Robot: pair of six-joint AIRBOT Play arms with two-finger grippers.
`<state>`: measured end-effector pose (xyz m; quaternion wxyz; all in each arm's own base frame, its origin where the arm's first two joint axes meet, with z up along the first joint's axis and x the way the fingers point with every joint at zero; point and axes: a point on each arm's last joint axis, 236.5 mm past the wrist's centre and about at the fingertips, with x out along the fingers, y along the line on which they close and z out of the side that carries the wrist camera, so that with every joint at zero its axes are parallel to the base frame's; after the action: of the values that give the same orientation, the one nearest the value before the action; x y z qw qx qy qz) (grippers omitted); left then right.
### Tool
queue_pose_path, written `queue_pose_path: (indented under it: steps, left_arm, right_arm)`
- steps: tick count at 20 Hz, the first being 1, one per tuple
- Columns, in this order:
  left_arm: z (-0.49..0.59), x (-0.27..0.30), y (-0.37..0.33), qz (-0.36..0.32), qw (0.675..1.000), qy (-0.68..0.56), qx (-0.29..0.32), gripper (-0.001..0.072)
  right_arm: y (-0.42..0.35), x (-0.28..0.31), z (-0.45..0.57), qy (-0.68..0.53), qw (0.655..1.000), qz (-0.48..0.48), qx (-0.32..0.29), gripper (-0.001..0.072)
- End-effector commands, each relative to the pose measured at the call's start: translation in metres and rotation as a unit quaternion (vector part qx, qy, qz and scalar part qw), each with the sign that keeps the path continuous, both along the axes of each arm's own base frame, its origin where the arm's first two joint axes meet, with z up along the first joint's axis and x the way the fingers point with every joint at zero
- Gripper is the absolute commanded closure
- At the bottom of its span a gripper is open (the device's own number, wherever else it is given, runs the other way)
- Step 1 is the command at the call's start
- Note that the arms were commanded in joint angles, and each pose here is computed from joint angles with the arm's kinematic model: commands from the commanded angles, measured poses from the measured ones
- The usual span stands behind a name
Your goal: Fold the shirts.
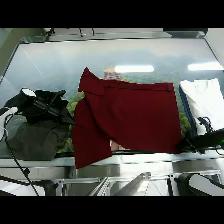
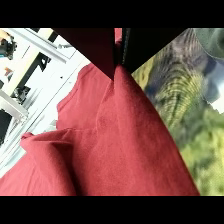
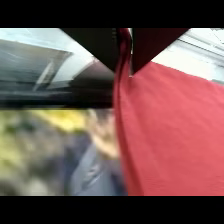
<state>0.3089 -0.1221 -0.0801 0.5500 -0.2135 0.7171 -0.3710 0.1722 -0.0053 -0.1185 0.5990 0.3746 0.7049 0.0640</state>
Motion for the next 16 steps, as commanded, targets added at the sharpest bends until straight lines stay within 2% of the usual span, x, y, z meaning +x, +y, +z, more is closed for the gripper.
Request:
queue_pose_path:
  steps: [1, 3, 5, 8, 10, 12, 14, 16]
  left_arm:
    - [0.000, 0.000, 0.000, 0.000, 1.000, 0.000, 0.000, 0.0682]
    - [0.003, 0.003, -0.003, 0.000, 1.000, -0.009, -0.011, 0.0682]
    - [0.022, 0.013, -0.016, 0.009, 0.997, -0.031, -0.064, 0.0683]
    - [0.092, 0.042, -0.036, 0.032, 0.979, -0.076, -0.187, 0.0685]
    - [0.171, 0.056, -0.042, 0.034, 0.948, -0.139, -0.285, 0.0687]
    - [0.266, 0.057, -0.039, 0.027, 0.898, -0.230, -0.374, 0.0688]
    - [0.373, 0.040, -0.026, 0.025, 0.824, -0.341, -0.453, 0.0687]
    - [0.462, 0.008, -0.012, 0.019, 0.747, -0.445, -0.494, 0.0687]
  right_arm:
    - [0.008, 0.000, 0.006, -0.001, 1.000, 0.001, 0.022, 0.0630]
    - [0.011, 0.006, 0.013, -0.008, 0.999, -0.003, 0.035, 0.0697]
    - [0.014, 0.027, 0.029, -0.041, 0.997, -0.017, 0.058, 0.0698]
    - [0.021, 0.082, 0.088, -0.150, 0.980, -0.030, 0.126, 0.0698]
    - [0.021, 0.123, 0.152, -0.259, 0.951, -0.034, 0.165, 0.0699]
    - [0.018, 0.161, 0.248, -0.405, 0.892, -0.043, 0.198, 0.0698]
    - [0.009, 0.174, 0.367, -0.566, 0.794, -0.051, 0.218, 0.0699]
    - [-0.004, 0.155, 0.480, -0.702, 0.676, -0.061, 0.216, 0.0698]
